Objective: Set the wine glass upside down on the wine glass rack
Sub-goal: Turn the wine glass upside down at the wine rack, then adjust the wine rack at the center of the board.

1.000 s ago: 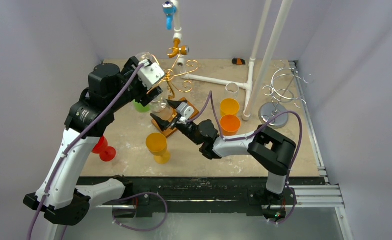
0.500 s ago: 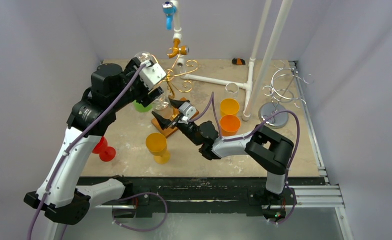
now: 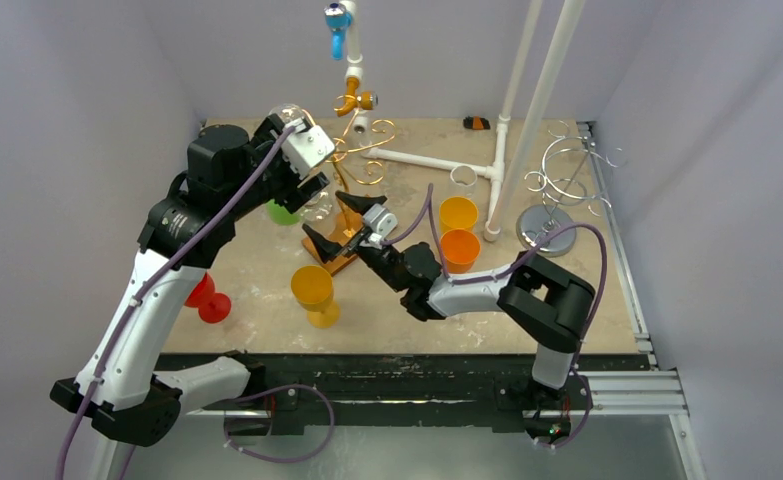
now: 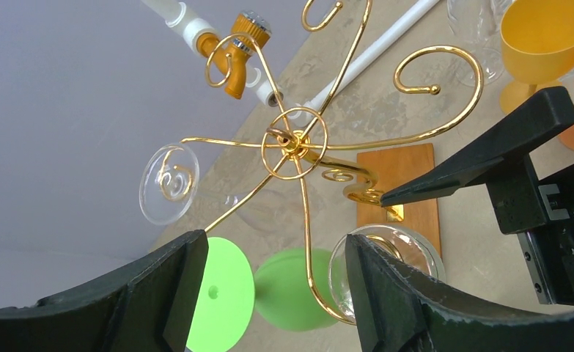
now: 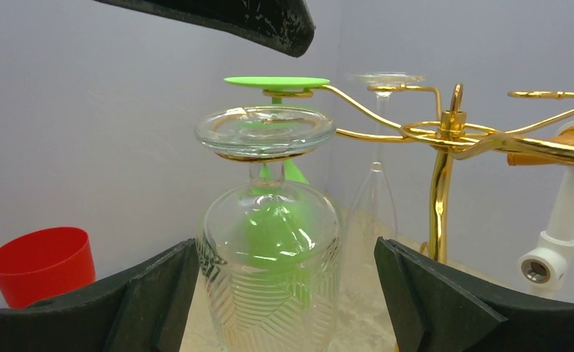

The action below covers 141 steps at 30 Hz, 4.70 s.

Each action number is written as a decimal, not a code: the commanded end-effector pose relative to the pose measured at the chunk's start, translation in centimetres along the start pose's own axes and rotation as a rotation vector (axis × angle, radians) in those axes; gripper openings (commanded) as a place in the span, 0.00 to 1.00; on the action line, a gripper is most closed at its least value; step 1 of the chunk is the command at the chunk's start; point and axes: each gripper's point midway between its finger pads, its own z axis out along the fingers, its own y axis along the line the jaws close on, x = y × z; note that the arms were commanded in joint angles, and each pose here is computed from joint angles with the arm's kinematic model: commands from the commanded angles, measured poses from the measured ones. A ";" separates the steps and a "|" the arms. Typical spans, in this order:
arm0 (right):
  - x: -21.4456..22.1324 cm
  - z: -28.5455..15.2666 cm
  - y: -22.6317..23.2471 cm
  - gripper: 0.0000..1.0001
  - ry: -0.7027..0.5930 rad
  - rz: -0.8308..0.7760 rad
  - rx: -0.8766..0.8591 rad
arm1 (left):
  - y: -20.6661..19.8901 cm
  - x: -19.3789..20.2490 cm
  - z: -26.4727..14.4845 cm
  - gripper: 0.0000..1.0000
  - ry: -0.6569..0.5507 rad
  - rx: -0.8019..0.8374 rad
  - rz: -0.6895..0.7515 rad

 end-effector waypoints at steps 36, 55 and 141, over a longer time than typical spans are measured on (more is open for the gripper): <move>-14.2 -0.1 -17.0 0.64 0.522 0.226 0.508 | 0.2 -0.7 4.4 0.57 0.025 -0.018 -0.248; -9.1 2.4 -20.1 0.40 0.515 0.261 0.492 | 0.0 0.3 7.1 0.54 0.039 -0.026 -0.241; -7.8 -1.9 -7.3 0.29 0.644 0.481 0.316 | 5.5 3.8 10.4 0.30 0.107 -0.173 -0.231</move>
